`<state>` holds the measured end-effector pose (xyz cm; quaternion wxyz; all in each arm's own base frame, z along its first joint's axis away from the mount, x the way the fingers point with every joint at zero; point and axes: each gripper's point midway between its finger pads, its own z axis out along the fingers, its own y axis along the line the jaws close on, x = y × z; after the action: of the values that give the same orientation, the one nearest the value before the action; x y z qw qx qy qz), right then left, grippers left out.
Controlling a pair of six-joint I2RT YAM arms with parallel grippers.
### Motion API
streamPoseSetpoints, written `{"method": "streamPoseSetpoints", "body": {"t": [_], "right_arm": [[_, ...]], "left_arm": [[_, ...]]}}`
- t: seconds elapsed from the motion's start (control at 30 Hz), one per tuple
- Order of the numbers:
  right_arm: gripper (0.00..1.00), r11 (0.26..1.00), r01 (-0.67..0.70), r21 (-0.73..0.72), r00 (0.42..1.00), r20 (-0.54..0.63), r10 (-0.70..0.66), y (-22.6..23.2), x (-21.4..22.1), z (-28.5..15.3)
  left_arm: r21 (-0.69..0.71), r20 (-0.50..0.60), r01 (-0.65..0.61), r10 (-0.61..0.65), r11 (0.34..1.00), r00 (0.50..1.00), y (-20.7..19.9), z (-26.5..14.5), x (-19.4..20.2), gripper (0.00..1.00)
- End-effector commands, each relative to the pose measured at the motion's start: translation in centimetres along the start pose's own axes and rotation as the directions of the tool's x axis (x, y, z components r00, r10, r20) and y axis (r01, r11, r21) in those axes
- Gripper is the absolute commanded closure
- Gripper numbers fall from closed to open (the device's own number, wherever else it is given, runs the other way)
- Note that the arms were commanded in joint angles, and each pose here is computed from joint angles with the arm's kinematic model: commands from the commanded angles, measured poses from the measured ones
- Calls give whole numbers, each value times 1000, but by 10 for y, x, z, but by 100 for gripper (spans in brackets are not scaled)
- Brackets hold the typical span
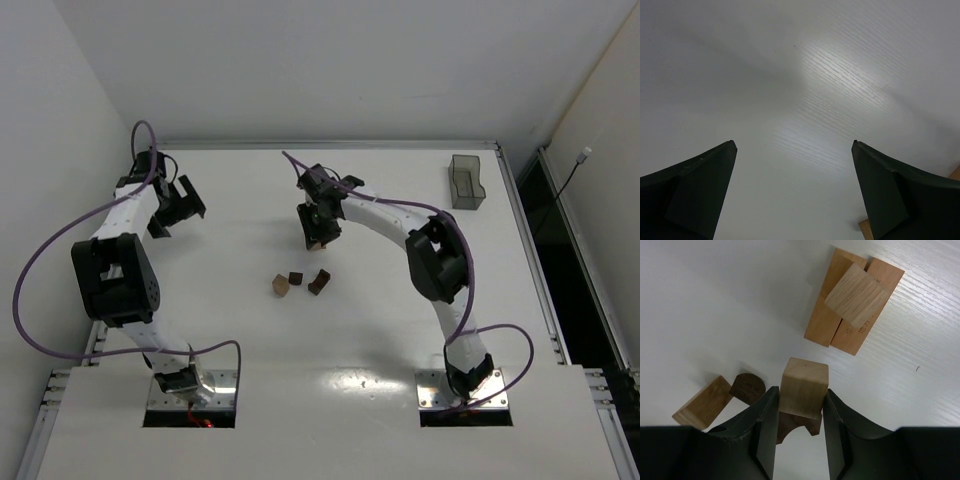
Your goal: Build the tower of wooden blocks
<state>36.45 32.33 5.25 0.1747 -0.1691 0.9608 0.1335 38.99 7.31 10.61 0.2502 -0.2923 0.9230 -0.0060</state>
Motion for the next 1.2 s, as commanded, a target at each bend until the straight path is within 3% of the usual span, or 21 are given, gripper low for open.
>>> {"method": "streamPoseSetpoints", "body": {"t": [0.0,0.53,1.17], "right_arm": [[100,1000,-27,-4,998,55,27,1,-22,2],[100,998,-54,37,998,42,52,-23,-24,24],[98,999,-34,13,998,47,33,-19,-29,34]], "left_arm": [[14,59,13,-14,1000,998,-6,-9,-21,0],[6,40,13,-13,1000,999,-5,-2,-18,0],[13,28,12,-13,1000,1000,-6,1,-15,0]]}}
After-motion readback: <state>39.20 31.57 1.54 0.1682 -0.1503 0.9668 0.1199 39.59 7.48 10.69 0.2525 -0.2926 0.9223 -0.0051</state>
